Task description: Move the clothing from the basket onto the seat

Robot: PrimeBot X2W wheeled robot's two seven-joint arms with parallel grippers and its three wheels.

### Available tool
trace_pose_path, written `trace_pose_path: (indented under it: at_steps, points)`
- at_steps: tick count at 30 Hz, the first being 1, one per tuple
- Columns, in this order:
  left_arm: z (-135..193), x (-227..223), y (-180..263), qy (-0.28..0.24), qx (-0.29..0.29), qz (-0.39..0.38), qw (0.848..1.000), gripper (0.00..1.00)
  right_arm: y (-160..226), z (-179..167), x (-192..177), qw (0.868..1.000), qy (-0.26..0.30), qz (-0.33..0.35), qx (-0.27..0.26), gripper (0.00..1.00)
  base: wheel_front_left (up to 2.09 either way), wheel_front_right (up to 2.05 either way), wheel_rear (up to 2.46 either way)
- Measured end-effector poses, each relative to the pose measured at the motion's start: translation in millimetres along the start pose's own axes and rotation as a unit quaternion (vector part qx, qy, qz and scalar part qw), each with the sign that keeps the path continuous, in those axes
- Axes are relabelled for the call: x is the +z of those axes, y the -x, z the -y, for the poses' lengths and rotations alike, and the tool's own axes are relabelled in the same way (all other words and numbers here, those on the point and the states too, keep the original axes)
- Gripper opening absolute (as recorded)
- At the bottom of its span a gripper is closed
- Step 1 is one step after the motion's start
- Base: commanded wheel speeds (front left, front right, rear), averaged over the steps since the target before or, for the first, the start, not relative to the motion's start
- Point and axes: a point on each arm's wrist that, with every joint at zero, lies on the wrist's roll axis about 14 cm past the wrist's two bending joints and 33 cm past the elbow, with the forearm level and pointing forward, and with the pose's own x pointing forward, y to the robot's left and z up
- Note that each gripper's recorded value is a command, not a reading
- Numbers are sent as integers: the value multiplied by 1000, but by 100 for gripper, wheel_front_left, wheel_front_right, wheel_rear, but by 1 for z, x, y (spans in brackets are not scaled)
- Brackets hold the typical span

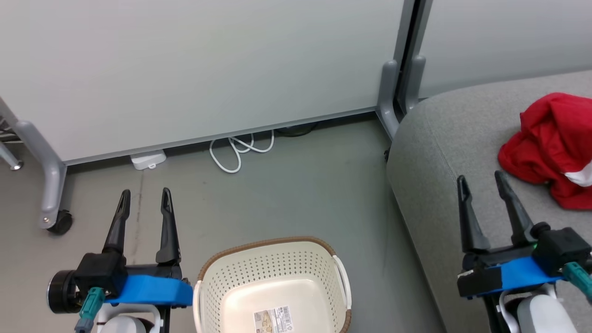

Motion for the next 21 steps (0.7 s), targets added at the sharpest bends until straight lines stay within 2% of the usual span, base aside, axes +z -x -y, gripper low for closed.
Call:
trace_pose_path:
  at_steps: [10,21]
  points:
    - [-15,-9,25,0,22,-18,1000,100,12,-19,-24,999,-17,-38,17,100,0,0,0]
    - [-22,-17,33,0,31,-31,999,100,12,-27,-38,998,-23,-59,26,100,0,0,0]
